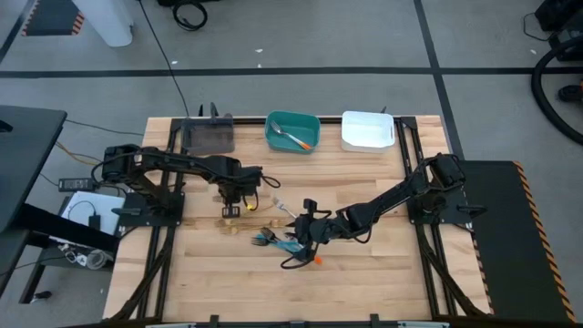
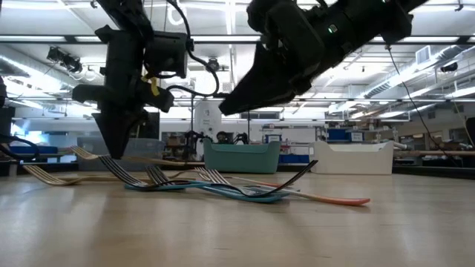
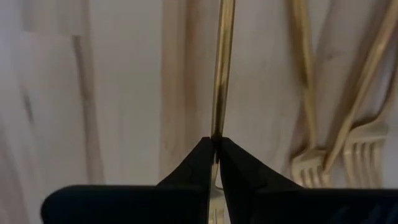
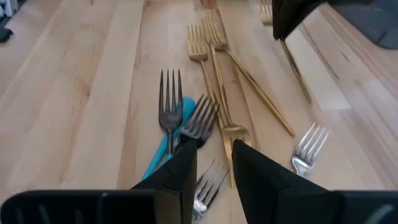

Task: Sort silverware by color (type)
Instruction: Put the gold fork into the black bin

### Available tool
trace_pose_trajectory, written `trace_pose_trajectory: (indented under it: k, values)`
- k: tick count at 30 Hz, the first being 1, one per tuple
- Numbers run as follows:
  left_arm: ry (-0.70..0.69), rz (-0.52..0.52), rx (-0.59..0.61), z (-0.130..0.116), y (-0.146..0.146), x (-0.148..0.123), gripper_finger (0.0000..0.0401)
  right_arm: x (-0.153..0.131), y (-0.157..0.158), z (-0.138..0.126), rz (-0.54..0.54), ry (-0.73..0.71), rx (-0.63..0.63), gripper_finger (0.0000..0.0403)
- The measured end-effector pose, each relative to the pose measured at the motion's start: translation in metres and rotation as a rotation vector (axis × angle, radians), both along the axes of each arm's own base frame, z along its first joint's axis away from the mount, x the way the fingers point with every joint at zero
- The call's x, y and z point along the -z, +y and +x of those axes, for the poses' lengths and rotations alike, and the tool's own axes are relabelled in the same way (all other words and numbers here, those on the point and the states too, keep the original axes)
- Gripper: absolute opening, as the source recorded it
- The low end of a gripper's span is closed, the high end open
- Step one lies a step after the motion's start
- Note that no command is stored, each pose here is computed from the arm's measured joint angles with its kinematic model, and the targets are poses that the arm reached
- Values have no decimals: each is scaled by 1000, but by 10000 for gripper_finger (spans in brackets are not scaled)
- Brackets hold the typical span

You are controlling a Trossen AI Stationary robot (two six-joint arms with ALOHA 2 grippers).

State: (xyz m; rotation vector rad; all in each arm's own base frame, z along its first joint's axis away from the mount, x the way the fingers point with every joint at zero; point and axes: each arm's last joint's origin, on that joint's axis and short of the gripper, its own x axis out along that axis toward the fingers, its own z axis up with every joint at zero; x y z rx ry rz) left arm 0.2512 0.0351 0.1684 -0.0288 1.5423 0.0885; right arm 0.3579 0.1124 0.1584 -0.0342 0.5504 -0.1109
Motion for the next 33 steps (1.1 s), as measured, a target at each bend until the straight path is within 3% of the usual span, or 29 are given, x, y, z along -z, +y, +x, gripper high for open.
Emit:
trace_pose_trajectory:
  k: [8,22,33]
  values:
    - [19,83,1,-6,3,-17,31,4,-6,-2,1,-24,24,109]
    - [64,339,30,-7,26,-70,31,4,-3,-3,-24,-33,45,109]
    - [217,525,79,-19,59,-76,31,3,-3,-3,-16,-35,50,109]
